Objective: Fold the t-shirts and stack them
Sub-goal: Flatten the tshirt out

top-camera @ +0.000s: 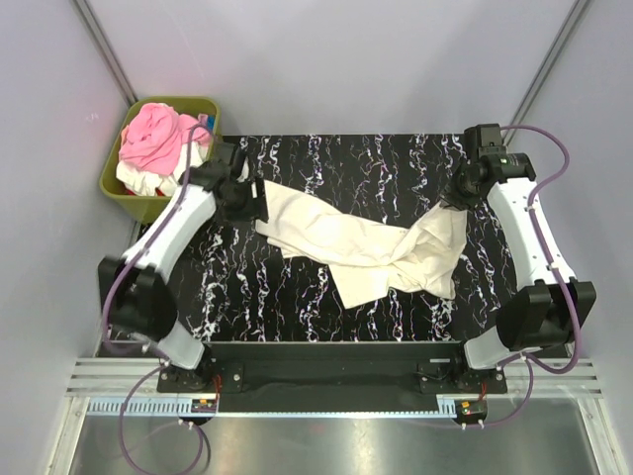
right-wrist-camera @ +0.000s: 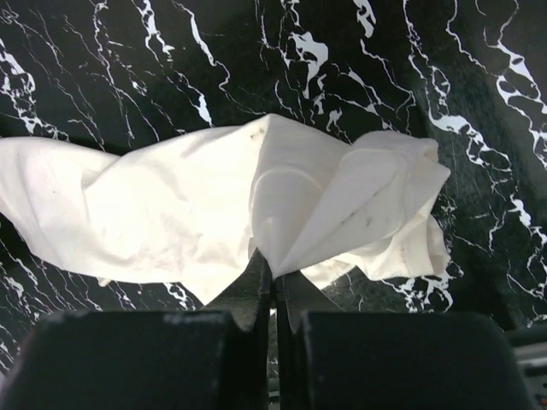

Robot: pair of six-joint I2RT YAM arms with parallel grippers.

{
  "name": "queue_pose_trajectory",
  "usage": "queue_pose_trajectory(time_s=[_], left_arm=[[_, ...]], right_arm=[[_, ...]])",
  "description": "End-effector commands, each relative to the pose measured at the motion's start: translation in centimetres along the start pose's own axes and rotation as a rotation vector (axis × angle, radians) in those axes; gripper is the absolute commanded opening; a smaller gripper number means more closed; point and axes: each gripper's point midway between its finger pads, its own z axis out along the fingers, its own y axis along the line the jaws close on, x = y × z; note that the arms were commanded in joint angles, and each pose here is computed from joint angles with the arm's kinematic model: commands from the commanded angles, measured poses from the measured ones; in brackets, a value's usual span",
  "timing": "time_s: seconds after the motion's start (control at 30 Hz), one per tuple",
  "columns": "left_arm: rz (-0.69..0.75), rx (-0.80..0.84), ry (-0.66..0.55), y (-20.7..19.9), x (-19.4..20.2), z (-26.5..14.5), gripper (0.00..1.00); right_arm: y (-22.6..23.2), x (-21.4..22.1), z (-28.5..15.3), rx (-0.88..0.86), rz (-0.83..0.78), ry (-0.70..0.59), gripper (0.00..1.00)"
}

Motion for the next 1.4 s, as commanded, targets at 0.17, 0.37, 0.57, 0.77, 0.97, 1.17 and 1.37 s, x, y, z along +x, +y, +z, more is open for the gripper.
queue_pose_trajectory(time_s=[0.17,0.37,0.57,0.77,0.97,1.17,1.37], left_arm=[[-0.097,0.209,-0.077,-2.5,6.2,0.1,0.61],[-0.140,0.360,-0.055,-6.1,7.7,4.0,0.59],[-0.196,0.344,0.002,-6.4,8.4,7.5,0.57],[-0.225,0.291,0.000,-5.5,8.9,9.2,0.53],[-0.253,0.233,0.001,-4.5,9.2,10.5,0.47],[-0.254,0.184,0.006,-3.8,9.4,11.5,0.45],[-0.254,0.165,0.010,-3.5,9.7,12.4,0.42]], right_arm=[[1.1,-0.4,2.4,-0.056,0.017,0.009,0.00],[1.2,0.1,2.3,-0.081,0.012,0.019,0.00],[1.1,0.8,2.0,-0.099,-0.001,0.024,0.00],[0.7,1.8,2.6,-0.098,-0.006,0.046,0.00],[0.8,2.3,3.3,-0.111,-0.008,0.067,0.00],[0.7,2.3,3.7,-0.103,-0.019,0.068,0.00],[1.0,2.4,4.2,-0.109,-0.018,0.081,0.00]])
